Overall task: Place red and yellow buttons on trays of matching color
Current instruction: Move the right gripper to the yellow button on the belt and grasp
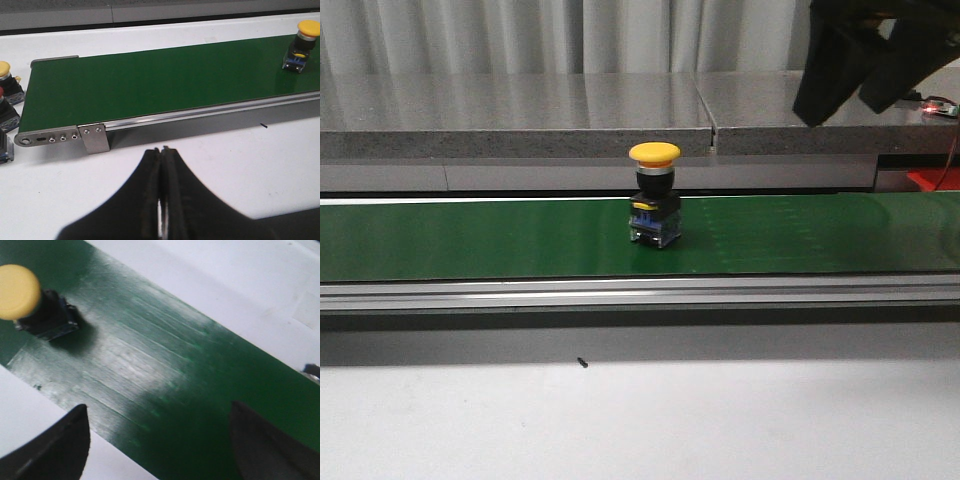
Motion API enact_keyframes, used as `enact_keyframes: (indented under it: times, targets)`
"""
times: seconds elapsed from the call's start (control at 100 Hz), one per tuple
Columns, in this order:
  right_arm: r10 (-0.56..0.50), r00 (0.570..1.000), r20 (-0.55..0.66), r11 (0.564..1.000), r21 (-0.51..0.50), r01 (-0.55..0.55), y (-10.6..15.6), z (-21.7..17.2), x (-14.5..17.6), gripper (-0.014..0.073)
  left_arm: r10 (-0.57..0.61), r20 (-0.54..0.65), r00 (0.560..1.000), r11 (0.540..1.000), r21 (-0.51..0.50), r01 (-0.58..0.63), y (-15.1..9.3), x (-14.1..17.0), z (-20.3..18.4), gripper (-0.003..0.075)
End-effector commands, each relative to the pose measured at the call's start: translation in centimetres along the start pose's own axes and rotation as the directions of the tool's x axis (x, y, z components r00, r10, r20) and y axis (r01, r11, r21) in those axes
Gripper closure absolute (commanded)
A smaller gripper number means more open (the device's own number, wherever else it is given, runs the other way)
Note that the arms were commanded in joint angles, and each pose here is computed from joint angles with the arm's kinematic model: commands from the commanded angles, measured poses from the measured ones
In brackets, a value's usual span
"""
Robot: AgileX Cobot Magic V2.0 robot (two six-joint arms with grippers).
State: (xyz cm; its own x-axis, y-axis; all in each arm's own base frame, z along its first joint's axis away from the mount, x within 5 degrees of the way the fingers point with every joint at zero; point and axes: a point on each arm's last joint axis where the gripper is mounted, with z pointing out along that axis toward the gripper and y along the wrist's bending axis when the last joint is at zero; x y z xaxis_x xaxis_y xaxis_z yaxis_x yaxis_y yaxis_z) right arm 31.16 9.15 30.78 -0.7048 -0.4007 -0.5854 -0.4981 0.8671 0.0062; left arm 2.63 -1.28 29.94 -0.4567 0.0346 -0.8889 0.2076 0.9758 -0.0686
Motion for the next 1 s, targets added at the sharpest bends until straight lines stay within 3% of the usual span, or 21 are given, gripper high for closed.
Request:
enact_keyframes:
  times: [0.0, 0.18, 0.58, 0.72, 0.89, 0.99]
  targets:
    - [-0.069, 0.995, 0.072, 0.997, -0.012, 0.070, 1.0, -1.0, -1.0, 0.0025, -0.008, 0.081, 0.997, 1.000, 0.014, 0.007, -0.1, -1.2, -0.4, 0.0741]
    - [-0.158, 0.985, 0.072, 0.983, -0.087, 0.164, 2.5, 0.7, -1.3, 0.0025, -0.008, 0.081, 0.997, 1.000, 0.014, 0.007, -0.1, -1.2, -0.4, 0.0741]
    - [-0.151, 0.978, 0.144, 0.975, -0.139, 0.171, 2.8, 4.0, -2.2, 0.0027, -0.009, 0.081, 0.997, 1.000, 0.016, 0.008, -0.2, -1.2, -0.4, 0.0741]
    - [-0.122, 0.976, 0.183, 0.980, -0.134, 0.148, 2.7, 4.7, -2.6, 0.0121, -0.009, 0.081, 0.997, 1.000, 0.016, 0.008, -0.2, -1.2, -0.4, 0.0741]
    - [-0.117, 0.974, 0.193, 0.982, -0.127, 0.143, 2.6, 4.7, -2.7, 0.0341, -0.009, 0.081, 0.997, 1.000, 0.016, 0.008, -0.2, -1.2, -0.4, 0.0741]
    - [-0.117, 0.974, 0.193, 0.981, -0.128, 0.143, 2.6, 4.7, -2.7, 0.0360, -0.009, 0.081, 0.997, 1.000, 0.016, 0.008, -0.2, -1.2, -0.4, 0.0741]
